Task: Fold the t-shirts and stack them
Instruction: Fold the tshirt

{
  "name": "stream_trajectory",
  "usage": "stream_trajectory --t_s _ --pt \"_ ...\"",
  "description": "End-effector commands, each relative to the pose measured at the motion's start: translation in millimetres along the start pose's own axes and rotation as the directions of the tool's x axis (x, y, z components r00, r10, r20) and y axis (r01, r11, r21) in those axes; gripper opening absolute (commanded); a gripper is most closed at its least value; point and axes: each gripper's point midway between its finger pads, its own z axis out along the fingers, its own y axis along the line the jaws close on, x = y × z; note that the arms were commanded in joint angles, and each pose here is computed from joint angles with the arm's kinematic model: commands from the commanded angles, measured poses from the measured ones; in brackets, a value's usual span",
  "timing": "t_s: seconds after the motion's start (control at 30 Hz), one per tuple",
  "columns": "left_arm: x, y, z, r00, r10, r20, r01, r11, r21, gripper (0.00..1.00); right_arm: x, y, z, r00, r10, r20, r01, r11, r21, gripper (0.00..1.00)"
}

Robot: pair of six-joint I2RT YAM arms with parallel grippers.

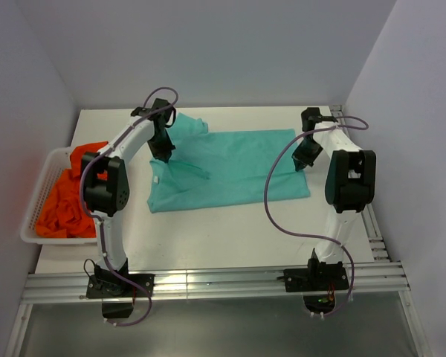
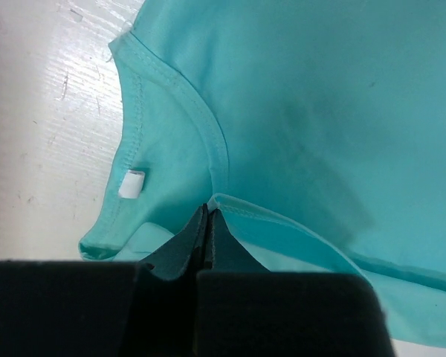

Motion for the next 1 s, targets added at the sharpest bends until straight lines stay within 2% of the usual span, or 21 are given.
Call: stream_trajectory --t_s 0.0,0.37,0.6,0.63,0.67,0.7,0.73,0.83,0.97 --pt "-15.6 4.3 -20.9 0.998 -0.010 0.058 0.009 1.000 0.016 0.00 -17.5 -2.1 -22.9 0.997 0.008 0.071 -0.009 1.000 0.005 0.00" --pt "-30.4 -1.4 -0.7 0.999 -0.007 0.053 0.007 1.000 0.003 0.00 -20.3 0.3 -7.9 0.999 0.010 0.052 -0.012 0.999 0.030 0.00" --pt "-41.1 -6.2 27.3 0.999 0.000 0.035 0.001 1.000 -0.020 0.00 -26.5 7.5 2.3 1.000 0.016 0.027 -0.017 0.999 0.045 0.00" --pt "-41.5 -5.6 29.9 1.000 -0.003 0.029 0.004 1.000 -0.024 0.16 -32.4 12.0 -1.1 0.999 0.017 0.039 -0.019 0.999 0.035 0.25" --pt "-44.6 -5.6 28.1 1.000 -0.011 0.027 0.011 1.000 -0.023 0.32 -34.1 12.8 -1.6 0.999 0.020 0.040 -0.022 0.999 0.039 0.44" --pt "-47.9 -3.0 28.1 0.999 -0.016 0.034 0.018 0.999 -0.033 0.47 -33.5 11.9 -1.9 0.999 0.020 0.031 -0.021 0.999 0.049 0.68" --pt "-52.1 -2.6 23.1 0.999 -0.021 0.050 0.023 0.999 -0.031 0.73 -39.6 15.2 -7.7 0.999 0.021 0.049 -0.023 0.999 0.038 1.00" --pt "-81.7 -6.2 -9.5 0.986 -0.049 0.158 0.046 0.999 0.023 0.96 -49.9 18.5 -27.4 0.995 0.032 0.091 -0.034 0.999 0.018 1.00" --pt "-122.8 0.8 -38.0 0.965 -0.148 0.216 0.118 0.982 0.147 0.96 -63.7 22.4 -61.3 0.987 0.043 0.155 -0.040 0.999 -0.024 1.00"
